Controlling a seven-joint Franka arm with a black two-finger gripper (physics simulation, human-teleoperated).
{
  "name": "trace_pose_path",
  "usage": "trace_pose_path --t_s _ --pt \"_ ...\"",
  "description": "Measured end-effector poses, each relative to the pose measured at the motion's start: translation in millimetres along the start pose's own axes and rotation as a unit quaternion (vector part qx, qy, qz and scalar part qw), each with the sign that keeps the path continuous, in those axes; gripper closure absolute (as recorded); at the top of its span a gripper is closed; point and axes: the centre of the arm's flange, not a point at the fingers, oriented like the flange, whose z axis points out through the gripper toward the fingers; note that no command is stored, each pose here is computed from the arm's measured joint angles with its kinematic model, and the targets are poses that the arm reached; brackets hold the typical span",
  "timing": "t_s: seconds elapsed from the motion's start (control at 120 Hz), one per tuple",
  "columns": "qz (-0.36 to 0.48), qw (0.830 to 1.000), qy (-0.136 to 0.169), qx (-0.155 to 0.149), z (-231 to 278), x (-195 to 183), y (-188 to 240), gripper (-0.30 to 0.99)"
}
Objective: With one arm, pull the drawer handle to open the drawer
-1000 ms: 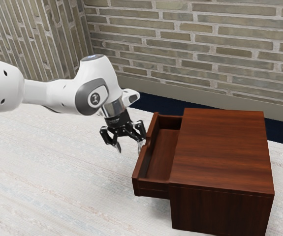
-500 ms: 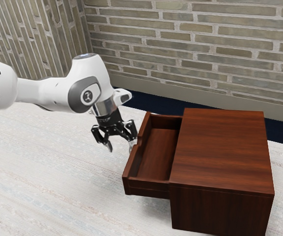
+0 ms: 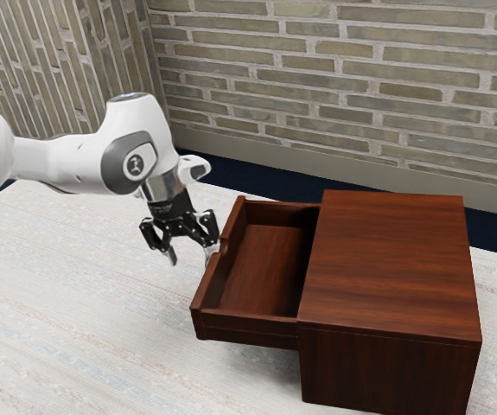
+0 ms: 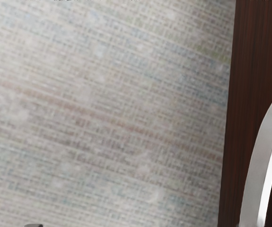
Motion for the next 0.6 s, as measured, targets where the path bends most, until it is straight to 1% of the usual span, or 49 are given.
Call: trace_pose_path --t_s 0.225,0.308,0.4,0.5,0.6 --pt "0.011 1.000 0.006 -0.004 -11 2 -3 0.19" --pt "0.009 1.000 0.016 -0.008 -24 6 -9 0.19" --pt "-0.003 1.000 0.029 -0.013 -44 16 -26 0.19" --pt "-0.017 0.998 0.049 -0.022 -77 29 -44 0.17" --pt "-0.015 0.994 0.100 -0.033 -153 36 -52 0.10"
